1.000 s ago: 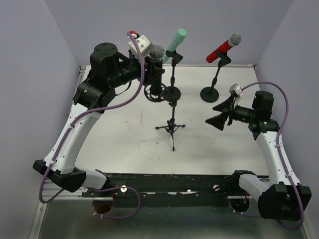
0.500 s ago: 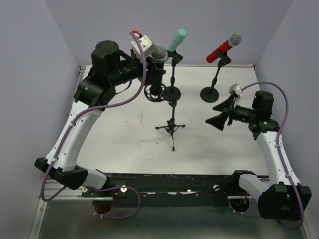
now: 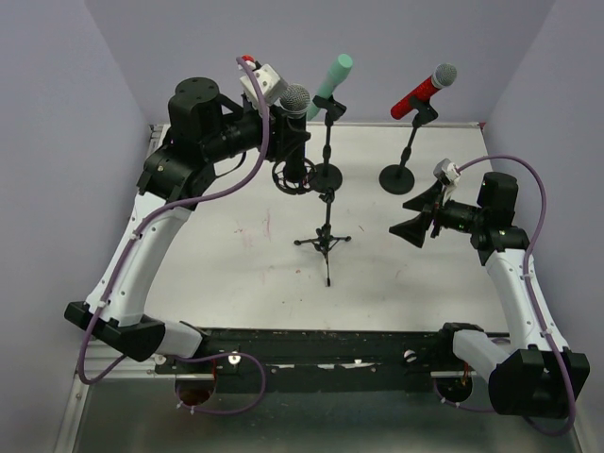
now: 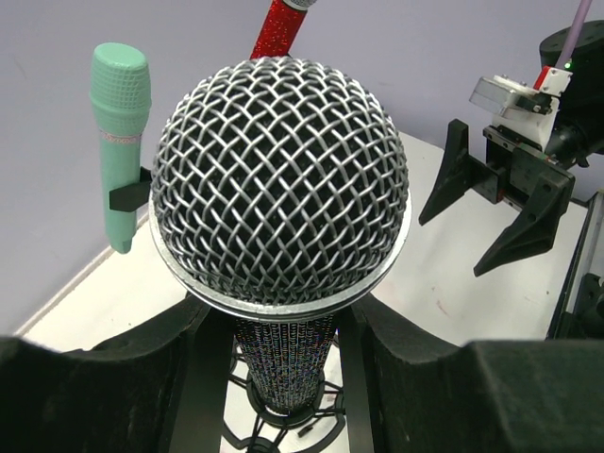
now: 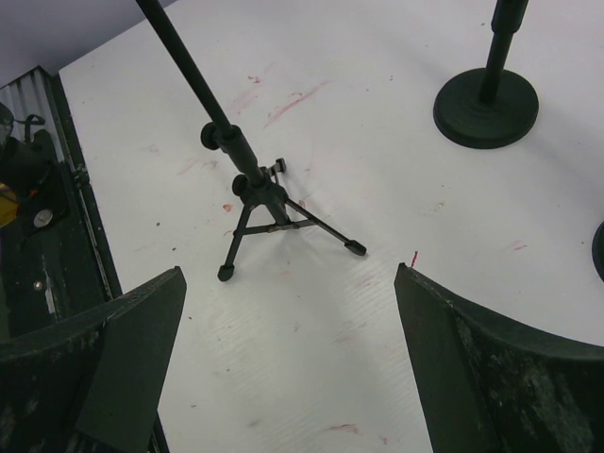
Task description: Attach the microphones to the stand
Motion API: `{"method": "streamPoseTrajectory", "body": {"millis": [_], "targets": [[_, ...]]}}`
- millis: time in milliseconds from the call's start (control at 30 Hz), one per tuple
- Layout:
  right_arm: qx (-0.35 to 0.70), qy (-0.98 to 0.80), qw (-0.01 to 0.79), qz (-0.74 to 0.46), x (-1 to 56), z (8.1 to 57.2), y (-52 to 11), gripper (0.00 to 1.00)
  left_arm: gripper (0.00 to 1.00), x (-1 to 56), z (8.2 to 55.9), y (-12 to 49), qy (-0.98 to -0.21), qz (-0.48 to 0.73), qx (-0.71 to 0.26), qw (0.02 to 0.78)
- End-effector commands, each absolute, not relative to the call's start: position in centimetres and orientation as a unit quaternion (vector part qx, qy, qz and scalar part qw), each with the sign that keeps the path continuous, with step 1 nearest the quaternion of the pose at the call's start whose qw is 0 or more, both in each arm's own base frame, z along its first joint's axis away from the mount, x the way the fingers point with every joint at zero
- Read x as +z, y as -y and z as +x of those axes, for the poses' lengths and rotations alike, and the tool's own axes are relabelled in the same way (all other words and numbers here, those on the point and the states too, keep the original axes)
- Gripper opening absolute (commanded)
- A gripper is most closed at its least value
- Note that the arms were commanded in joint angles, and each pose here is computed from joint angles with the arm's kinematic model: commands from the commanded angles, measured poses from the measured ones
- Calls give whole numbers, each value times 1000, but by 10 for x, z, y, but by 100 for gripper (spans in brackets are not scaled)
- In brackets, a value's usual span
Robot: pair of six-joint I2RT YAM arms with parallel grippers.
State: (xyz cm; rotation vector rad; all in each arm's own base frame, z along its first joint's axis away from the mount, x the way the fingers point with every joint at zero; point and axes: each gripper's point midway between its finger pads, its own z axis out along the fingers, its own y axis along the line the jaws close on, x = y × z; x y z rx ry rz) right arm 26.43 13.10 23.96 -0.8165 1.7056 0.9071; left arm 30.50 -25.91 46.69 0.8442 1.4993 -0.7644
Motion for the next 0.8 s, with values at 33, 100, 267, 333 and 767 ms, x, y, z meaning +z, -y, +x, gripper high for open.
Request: {"method": "streamPoseTrajectory", "body": {"millis": [33, 100, 267, 333, 767], "targets": [[373, -702, 500, -343, 242, 263, -132, 100, 0, 400, 293, 265, -743, 309, -372, 463], [374, -702, 499, -344, 242, 262, -132, 100, 0, 399, 293, 267, -749, 300, -379, 453], [374, -702, 499, -345, 242, 262, -132, 100, 0, 393, 300, 261, -771, 284, -356, 444], [373, -701, 500, -345, 242, 262, -132, 100, 0, 393, 300, 257, -774, 287, -340, 451], [370, -702, 501, -345, 241, 263, -131, 100, 0, 372, 297, 267, -771, 291, -337, 455]]}}
